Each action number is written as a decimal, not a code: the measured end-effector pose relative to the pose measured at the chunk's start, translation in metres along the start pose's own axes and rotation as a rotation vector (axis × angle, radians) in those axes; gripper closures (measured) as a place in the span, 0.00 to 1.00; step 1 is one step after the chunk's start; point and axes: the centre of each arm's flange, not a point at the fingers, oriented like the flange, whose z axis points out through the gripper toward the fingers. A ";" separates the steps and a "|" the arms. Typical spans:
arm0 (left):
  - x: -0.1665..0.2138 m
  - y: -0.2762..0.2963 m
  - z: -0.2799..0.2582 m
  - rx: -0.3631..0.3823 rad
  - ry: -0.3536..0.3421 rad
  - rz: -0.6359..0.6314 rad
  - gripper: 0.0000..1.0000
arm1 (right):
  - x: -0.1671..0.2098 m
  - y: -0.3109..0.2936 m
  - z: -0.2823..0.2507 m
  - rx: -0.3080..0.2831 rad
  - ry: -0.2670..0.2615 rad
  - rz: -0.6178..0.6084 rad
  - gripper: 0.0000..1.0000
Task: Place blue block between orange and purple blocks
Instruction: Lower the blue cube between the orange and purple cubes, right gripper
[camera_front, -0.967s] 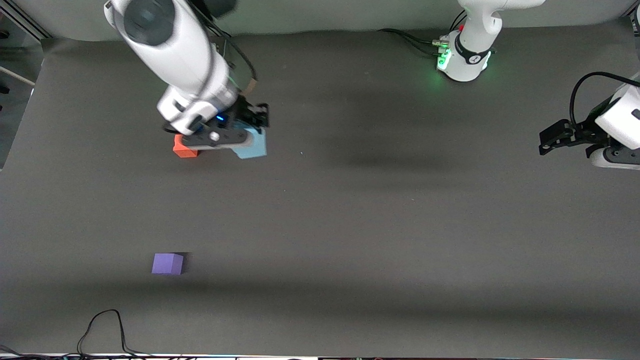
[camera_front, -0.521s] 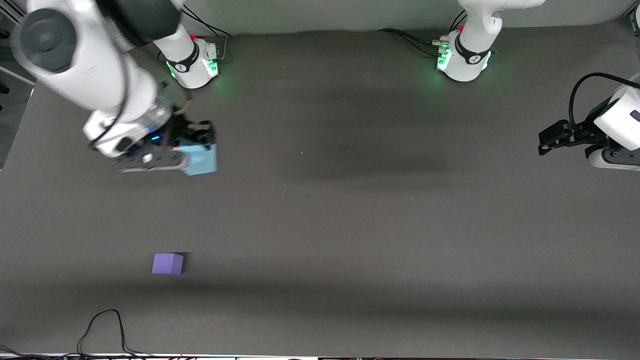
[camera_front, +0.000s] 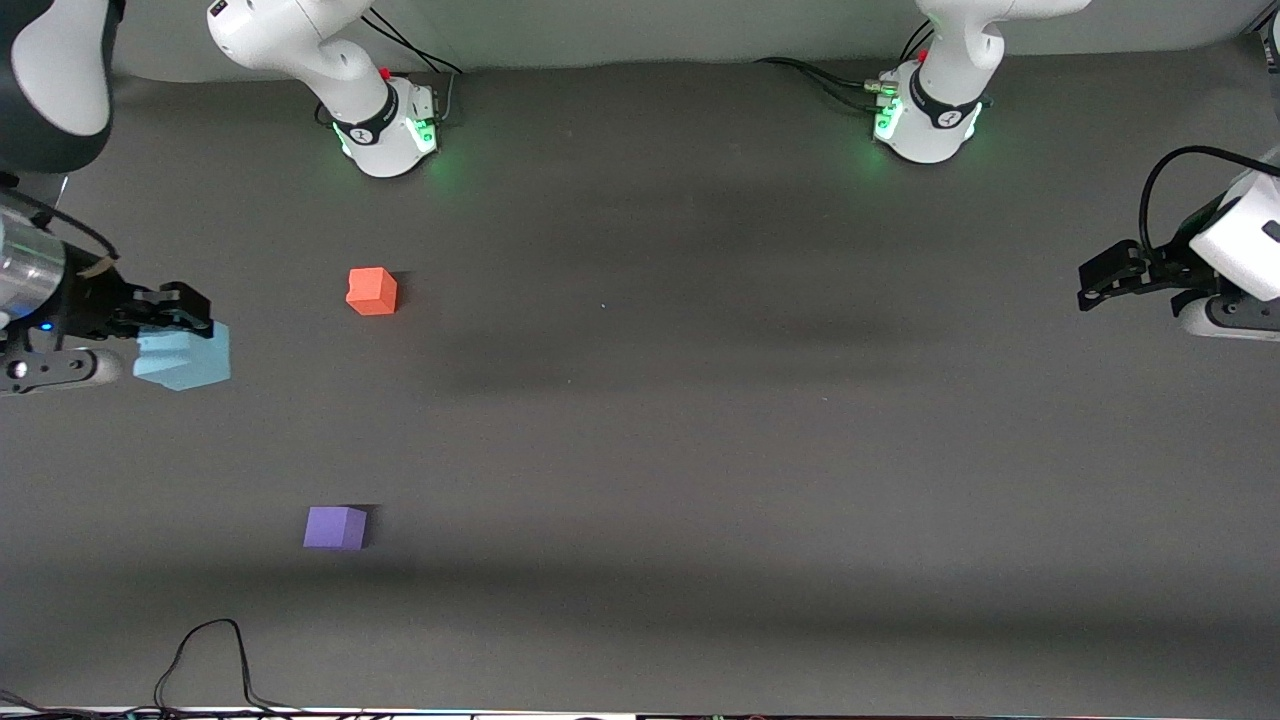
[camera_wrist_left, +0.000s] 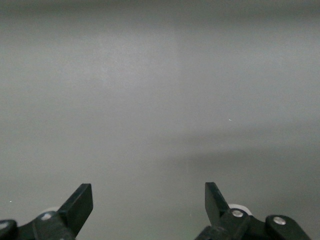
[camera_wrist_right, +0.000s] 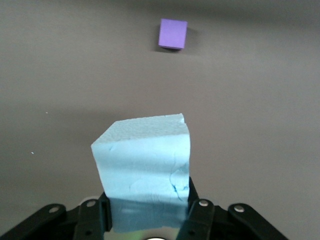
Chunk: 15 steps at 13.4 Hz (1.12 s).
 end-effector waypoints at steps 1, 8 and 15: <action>0.000 0.000 0.000 0.000 0.000 0.000 0.00 | 0.001 0.011 0.007 0.006 -0.013 0.016 0.47; 0.000 0.000 0.001 0.000 -0.002 0.000 0.00 | 0.015 0.092 0.069 0.142 -0.052 0.049 0.47; 0.001 -0.001 0.002 0.000 -0.003 -0.002 0.00 | 0.028 0.070 0.252 0.099 0.054 0.060 0.47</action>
